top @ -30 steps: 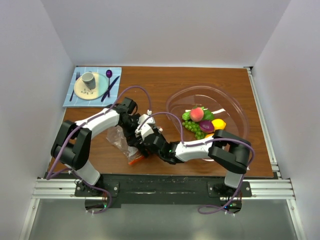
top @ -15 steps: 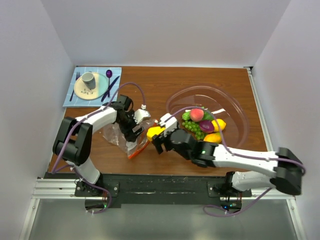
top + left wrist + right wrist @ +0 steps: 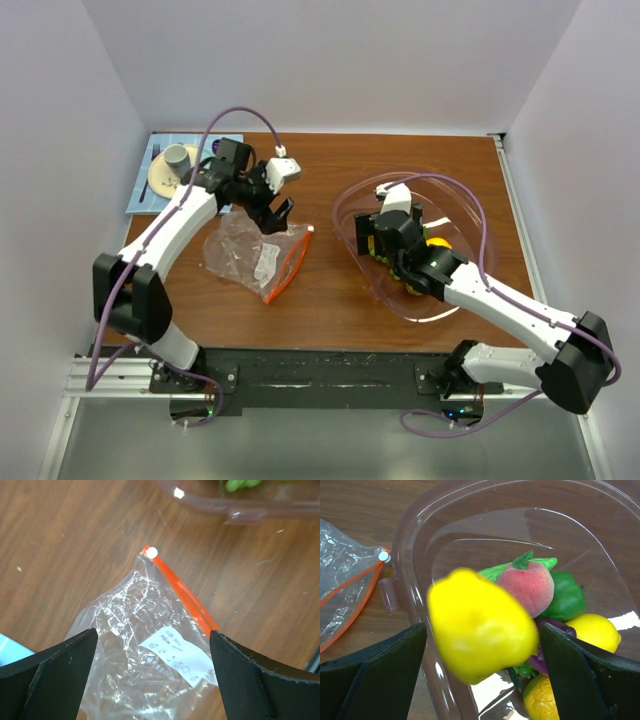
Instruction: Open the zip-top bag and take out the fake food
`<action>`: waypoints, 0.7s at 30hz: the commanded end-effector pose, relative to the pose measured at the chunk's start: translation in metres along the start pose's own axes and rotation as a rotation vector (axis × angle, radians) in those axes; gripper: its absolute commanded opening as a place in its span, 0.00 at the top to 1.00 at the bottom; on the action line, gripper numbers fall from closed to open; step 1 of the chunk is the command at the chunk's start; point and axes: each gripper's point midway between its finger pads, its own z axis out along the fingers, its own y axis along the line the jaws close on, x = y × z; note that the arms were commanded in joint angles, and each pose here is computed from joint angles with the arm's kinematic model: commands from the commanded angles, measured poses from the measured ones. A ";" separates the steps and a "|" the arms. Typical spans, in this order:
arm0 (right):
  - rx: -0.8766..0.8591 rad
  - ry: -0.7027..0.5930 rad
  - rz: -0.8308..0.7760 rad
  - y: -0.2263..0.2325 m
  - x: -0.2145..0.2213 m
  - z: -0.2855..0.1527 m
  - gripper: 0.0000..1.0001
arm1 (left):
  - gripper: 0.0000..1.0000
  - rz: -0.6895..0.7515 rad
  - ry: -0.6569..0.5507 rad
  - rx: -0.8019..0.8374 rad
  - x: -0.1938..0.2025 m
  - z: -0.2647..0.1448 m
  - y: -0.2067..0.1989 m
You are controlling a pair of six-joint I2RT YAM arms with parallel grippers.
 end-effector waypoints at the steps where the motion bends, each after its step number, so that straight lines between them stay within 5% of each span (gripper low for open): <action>1: 0.043 -0.029 0.054 -0.007 -0.027 -0.011 0.01 | 0.00 0.005 -0.088 0.025 -0.027 -0.047 -0.030; 21: 0.017 -0.042 0.034 -0.023 -0.052 -0.050 0.01 | 0.00 0.001 -0.100 0.057 -0.008 -0.057 -0.054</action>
